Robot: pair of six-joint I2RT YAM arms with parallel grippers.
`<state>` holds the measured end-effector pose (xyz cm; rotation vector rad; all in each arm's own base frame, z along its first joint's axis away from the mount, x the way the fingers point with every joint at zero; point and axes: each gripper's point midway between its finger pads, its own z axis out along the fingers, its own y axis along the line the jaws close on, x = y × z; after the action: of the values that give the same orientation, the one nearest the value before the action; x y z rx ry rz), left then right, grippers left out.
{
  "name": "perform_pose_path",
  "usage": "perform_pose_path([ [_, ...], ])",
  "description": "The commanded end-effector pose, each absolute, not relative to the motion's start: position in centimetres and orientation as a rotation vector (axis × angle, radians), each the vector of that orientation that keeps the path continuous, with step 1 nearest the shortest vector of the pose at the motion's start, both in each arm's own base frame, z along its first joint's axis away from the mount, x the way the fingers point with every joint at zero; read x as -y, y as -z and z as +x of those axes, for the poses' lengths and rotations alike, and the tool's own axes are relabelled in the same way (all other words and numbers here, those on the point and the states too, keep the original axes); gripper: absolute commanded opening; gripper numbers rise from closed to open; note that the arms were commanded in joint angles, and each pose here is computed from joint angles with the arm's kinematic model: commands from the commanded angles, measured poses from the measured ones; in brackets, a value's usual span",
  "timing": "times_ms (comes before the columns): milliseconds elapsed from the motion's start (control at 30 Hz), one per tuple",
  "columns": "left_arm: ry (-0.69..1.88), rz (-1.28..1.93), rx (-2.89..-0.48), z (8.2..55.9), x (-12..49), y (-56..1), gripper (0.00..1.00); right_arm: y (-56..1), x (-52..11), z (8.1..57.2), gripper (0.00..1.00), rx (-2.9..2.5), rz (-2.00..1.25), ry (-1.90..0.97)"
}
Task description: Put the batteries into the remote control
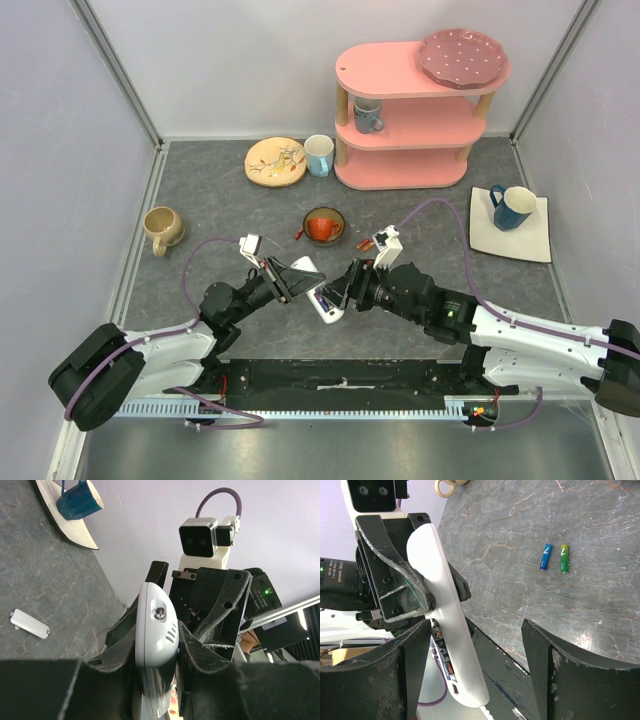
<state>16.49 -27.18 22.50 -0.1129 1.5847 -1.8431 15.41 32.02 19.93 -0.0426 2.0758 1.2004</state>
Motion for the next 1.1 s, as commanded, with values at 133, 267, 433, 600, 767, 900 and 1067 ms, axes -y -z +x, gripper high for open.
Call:
perform_pose_path([
  [133,1.876,-0.053,-1.398,16.4,26.8,-27.3,0.02,-18.7,-31.2,15.4,0.79,-2.099,-0.019,-1.181],
  [267,1.872,-0.051,-1.395,16.5,26.8,-27.5,0.02,-18.4,-31.1,15.3,0.79,-2.104,-0.014,-1.184],
  [433,1.872,-0.049,-1.384,16.5,26.8,-28.0,0.02,-18.1,-30.9,15.2,0.78,-2.107,-0.006,-1.182],
  [600,1.87,-0.044,-1.386,16.5,26.8,-28.1,0.02,-18.0,-30.8,15.3,0.78,-2.107,-0.003,-1.177],
  [767,1.857,-0.051,-1.43,16.6,27.0,-27.0,0.02,-19.1,-31.0,15.5,0.79,-2.081,-0.012,-1.192],
  [900,1.838,-0.063,-1.527,16.9,27.6,-25.0,0.02,-21.1,-31.5,15.6,0.8,-2.037,-0.038,-1.221],
  [1067,1.846,-0.074,-1.593,16.8,28.0,-23.6,0.02,-23.2,-31.8,15.4,0.81,-1.975,-0.114,-1.246],
])
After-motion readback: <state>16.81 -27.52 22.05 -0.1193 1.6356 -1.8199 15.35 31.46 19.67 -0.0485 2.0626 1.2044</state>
